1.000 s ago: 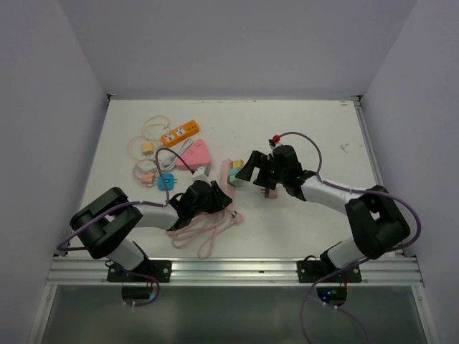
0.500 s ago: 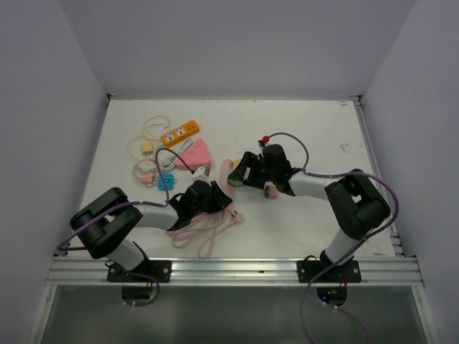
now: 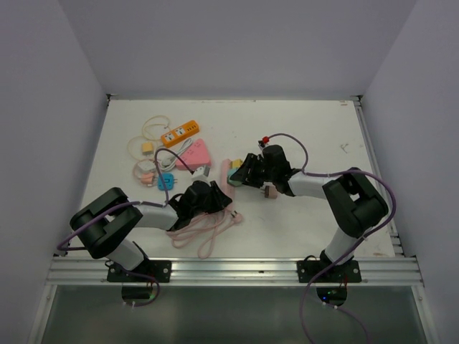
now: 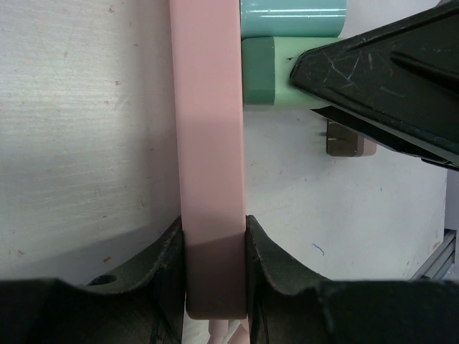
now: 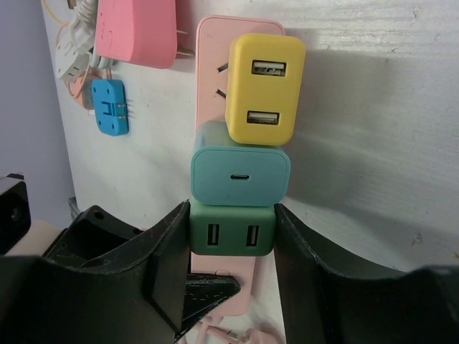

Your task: Pull the plug off the socket

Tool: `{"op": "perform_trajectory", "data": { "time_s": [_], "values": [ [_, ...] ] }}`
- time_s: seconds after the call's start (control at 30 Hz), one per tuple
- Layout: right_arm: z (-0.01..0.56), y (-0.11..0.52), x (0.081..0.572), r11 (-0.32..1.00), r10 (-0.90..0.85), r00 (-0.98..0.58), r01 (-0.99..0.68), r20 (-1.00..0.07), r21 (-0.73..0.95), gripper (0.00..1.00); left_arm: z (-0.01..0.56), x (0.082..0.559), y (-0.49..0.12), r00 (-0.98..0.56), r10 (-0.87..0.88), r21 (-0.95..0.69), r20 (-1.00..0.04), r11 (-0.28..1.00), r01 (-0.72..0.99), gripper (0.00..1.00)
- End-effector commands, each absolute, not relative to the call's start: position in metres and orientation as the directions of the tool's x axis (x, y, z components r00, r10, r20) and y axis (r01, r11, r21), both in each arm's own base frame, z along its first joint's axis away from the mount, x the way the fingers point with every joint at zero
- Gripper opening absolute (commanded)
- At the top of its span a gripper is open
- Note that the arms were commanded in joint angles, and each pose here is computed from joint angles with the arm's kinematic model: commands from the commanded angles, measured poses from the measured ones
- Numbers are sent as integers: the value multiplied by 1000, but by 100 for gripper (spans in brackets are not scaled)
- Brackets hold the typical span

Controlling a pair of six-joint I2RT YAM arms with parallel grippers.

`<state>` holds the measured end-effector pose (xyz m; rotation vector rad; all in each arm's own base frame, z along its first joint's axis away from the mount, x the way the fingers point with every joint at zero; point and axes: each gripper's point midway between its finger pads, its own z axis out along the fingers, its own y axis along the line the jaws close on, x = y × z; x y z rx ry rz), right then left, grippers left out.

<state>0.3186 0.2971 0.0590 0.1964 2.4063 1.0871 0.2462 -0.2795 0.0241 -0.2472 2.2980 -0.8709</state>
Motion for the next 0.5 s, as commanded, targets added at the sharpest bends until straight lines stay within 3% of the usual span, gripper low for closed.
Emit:
{"op": "perform_trajectory", "data": {
  "time_s": [0.0,0.03,0.13,0.23,0.47],
  "values": [
    [69,307,316,632,303,-868,-127,-394,764,6,-5,227,-260,-806,-289,-561,-516,825,63,17],
    [68,307,315,634,299,-869,-128,-394,763,1,-4,227,-260,-804,-294,-565,-517,823,63,31],
    [69,306,308,635,285,-870,-143,-402,759,0,1,228,-261,-798,-300,-576,-523,815,71,59],
    [70,305,303,637,278,-870,-150,-407,756,0,7,230,-264,-792,-307,-587,-528,805,80,71],
    [70,308,285,641,263,-873,-160,-411,750,0,4,241,-264,-784,-308,-546,-539,837,46,70]
  ]
}}
